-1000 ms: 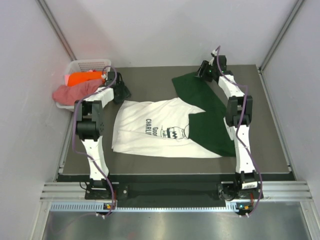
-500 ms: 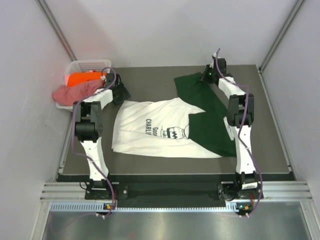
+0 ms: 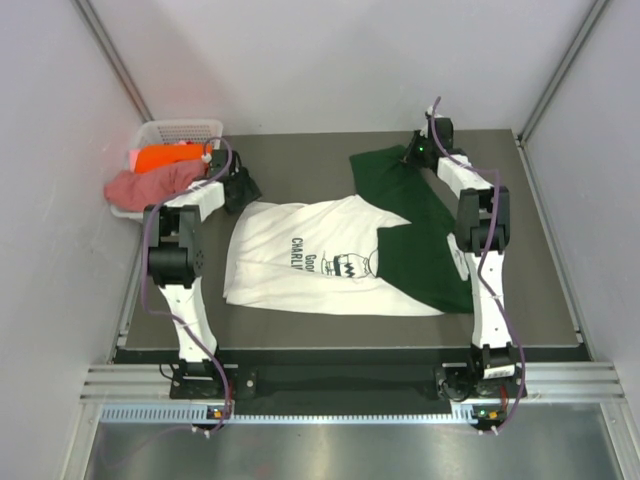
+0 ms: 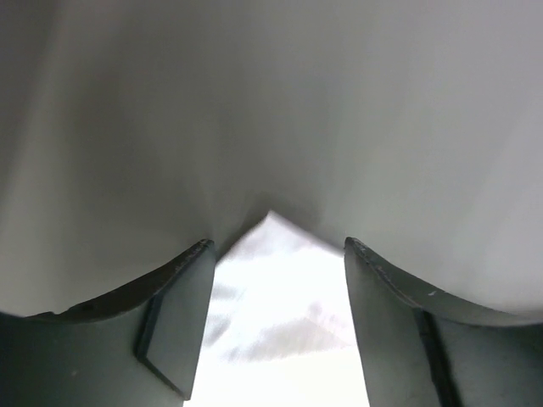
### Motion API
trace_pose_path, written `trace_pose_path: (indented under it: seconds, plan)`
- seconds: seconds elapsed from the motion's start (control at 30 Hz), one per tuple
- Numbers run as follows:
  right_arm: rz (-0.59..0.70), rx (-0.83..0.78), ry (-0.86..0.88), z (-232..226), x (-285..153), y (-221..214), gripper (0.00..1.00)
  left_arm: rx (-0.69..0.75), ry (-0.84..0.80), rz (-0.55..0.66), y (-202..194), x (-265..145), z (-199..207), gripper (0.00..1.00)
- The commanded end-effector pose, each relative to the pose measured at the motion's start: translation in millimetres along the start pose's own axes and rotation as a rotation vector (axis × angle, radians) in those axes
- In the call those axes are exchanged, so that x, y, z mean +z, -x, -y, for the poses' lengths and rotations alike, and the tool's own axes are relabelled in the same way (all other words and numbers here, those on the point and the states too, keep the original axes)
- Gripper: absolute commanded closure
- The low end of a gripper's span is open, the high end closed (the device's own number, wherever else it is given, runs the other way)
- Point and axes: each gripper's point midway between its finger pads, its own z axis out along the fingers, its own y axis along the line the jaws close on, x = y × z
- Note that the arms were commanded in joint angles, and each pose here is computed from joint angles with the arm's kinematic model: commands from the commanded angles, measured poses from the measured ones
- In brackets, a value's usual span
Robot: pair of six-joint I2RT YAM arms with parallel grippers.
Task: Fold and stack the t-shirts
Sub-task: Fold the tshirt
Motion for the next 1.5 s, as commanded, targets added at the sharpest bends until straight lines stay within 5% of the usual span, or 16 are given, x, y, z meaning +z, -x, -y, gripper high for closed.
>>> trace_pose_path:
  seconds: [0.0, 0.3, 0.43, 0.53, 0.6, 0.83, 1.47]
  plan:
    - [0.054, -0.042, -0.013, -10, -19, 26, 1.00, -0.029, 0.138, -0.051, -19, -14, -46, 0.30]
    - [0.049, -0.038, -0.012, -9, -20, 23, 1.00, 0.090, 0.147, -0.070, -33, -20, -31, 0.44]
    - [0.051, -0.041, -0.013, -10, -22, 22, 1.00, 0.124, 0.174, -0.112, -40, -11, -31, 0.77]
    - [0.062, -0.044, -0.018, -8, -25, 25, 1.00, 0.126, 0.225, -0.079, -29, -12, -38, 0.85]
    - [0.066, -0.047, -0.025, -7, -27, 26, 1.00, 0.110, 0.240, -0.039, -19, -19, -39, 1.00]
    - [0.140, -0.027, -0.075, -2, -49, 47, 1.00, 0.023, 0.306, 0.067, 12, -33, -65, 1.00]
    - [0.281, 0.015, -0.077, 4, -94, 112, 1.00, -0.031, 0.212, 0.153, 44, -17, -39, 1.00]
